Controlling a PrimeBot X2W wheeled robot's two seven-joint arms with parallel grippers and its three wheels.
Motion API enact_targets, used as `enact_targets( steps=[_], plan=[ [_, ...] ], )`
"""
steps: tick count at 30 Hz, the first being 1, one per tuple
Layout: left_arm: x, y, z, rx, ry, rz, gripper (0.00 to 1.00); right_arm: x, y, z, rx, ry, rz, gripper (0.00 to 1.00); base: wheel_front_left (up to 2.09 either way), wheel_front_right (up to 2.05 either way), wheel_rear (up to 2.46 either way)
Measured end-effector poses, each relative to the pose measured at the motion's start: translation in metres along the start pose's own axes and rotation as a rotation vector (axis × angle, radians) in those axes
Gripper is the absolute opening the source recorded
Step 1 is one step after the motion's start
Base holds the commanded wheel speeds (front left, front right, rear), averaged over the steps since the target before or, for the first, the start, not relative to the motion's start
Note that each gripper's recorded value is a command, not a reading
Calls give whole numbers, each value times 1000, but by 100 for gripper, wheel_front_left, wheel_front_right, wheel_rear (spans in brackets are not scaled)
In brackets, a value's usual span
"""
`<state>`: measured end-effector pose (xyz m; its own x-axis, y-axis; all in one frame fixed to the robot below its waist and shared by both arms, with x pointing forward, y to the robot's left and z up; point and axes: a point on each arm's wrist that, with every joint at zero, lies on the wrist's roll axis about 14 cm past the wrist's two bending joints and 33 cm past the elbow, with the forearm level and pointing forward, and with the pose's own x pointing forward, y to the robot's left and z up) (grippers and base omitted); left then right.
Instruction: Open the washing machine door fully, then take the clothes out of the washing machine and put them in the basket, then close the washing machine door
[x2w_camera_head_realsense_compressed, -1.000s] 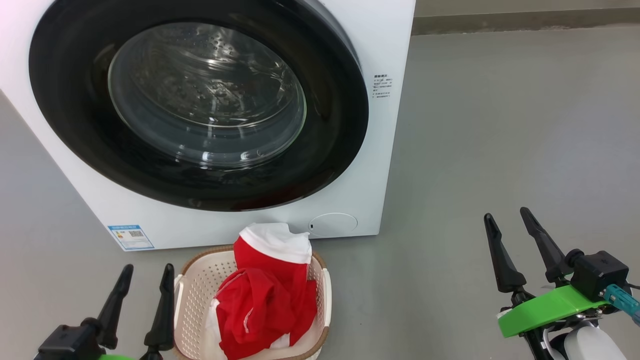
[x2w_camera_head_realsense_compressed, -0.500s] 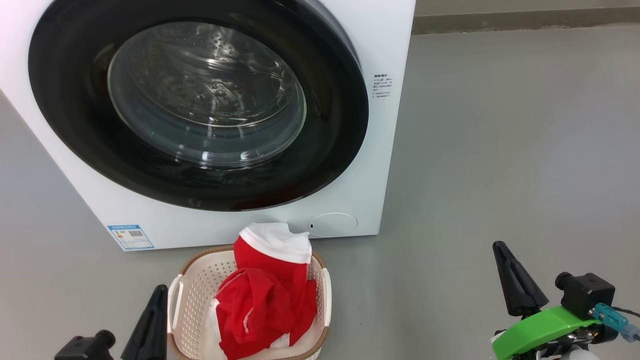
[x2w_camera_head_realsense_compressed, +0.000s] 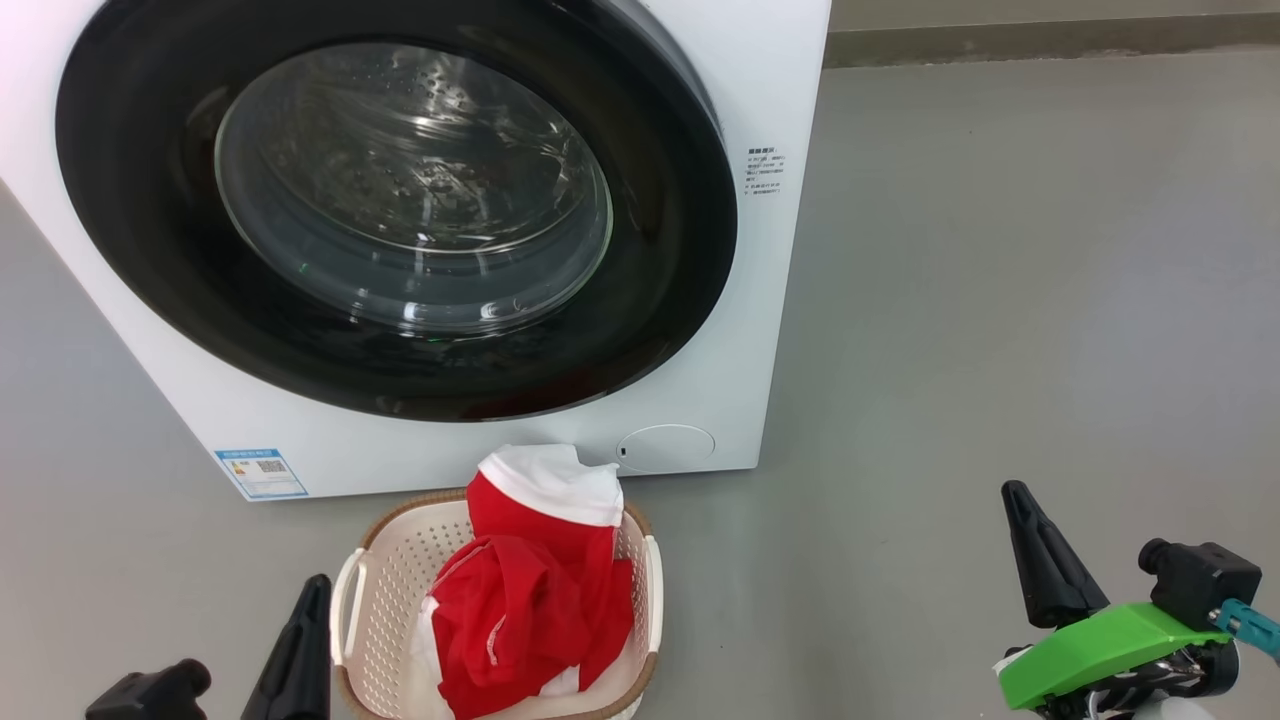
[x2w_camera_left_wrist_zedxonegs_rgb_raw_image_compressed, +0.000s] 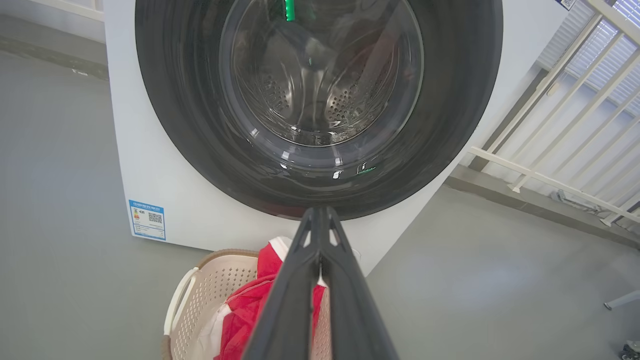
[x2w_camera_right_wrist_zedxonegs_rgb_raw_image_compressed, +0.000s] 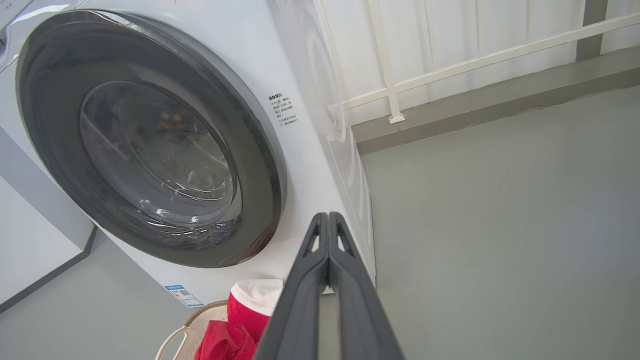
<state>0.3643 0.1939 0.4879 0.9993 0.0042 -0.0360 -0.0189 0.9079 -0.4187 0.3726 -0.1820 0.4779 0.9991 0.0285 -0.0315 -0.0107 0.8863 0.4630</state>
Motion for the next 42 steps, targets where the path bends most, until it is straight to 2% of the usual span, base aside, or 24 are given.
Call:
enact_targets(
  steps=[42],
  plan=[
    [2,8,-12,-437,61,61,0,0,-14,1,418,14,-82,0,0,0,0]
  ],
)
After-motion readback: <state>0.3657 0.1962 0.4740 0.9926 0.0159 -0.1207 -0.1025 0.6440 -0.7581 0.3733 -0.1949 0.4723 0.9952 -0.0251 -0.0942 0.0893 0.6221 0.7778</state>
